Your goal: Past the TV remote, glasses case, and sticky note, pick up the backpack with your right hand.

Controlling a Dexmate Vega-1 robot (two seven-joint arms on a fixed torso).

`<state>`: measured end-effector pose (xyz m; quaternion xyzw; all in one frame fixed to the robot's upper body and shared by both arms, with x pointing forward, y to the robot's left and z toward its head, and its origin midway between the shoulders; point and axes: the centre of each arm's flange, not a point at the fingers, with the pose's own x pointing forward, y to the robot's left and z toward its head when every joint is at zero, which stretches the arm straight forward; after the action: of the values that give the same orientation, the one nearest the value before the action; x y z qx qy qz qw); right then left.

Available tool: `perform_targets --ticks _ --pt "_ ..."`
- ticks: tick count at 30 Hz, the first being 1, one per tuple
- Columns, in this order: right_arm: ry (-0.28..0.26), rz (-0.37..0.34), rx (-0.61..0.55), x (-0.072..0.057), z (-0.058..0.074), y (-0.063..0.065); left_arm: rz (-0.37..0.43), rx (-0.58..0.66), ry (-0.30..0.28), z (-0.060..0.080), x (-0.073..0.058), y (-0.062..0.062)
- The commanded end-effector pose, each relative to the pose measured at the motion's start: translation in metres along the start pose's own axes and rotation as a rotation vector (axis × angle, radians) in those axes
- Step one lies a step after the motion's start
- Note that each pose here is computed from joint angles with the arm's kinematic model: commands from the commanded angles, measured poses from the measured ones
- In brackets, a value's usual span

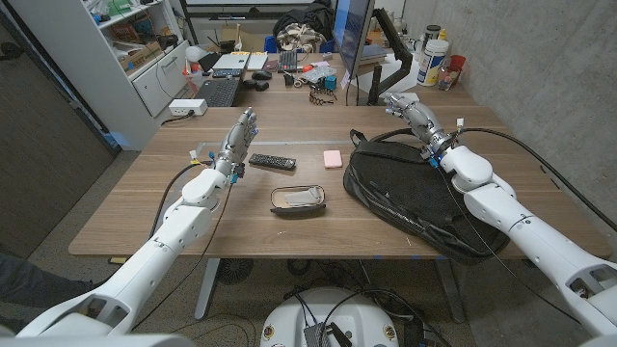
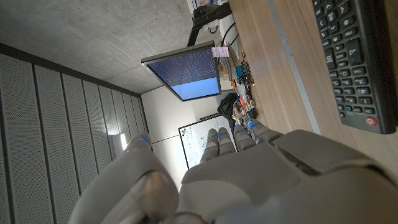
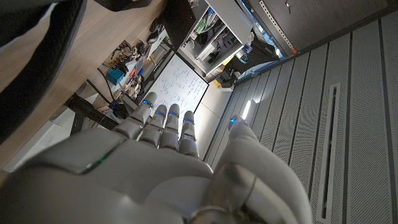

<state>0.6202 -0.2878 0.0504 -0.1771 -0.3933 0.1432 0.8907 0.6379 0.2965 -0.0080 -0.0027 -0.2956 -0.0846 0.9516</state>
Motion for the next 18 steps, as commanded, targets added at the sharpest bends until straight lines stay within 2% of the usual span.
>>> perform_targets --ticks 1,9,18 --pt "-0.045 0.011 -0.033 0.0044 0.0032 -0.0021 -0.003 0.011 0.005 0.0036 -0.0011 -0.0027" --pt "-0.092 0.016 -0.042 0.0077 0.0046 -0.0019 0.002 0.016 0.006 0.0052 -0.0028 -0.002" --pt "-0.128 0.029 -0.092 0.0122 0.0119 -0.0031 0.004 0.02 0.0 0.0077 -0.003 -0.003"
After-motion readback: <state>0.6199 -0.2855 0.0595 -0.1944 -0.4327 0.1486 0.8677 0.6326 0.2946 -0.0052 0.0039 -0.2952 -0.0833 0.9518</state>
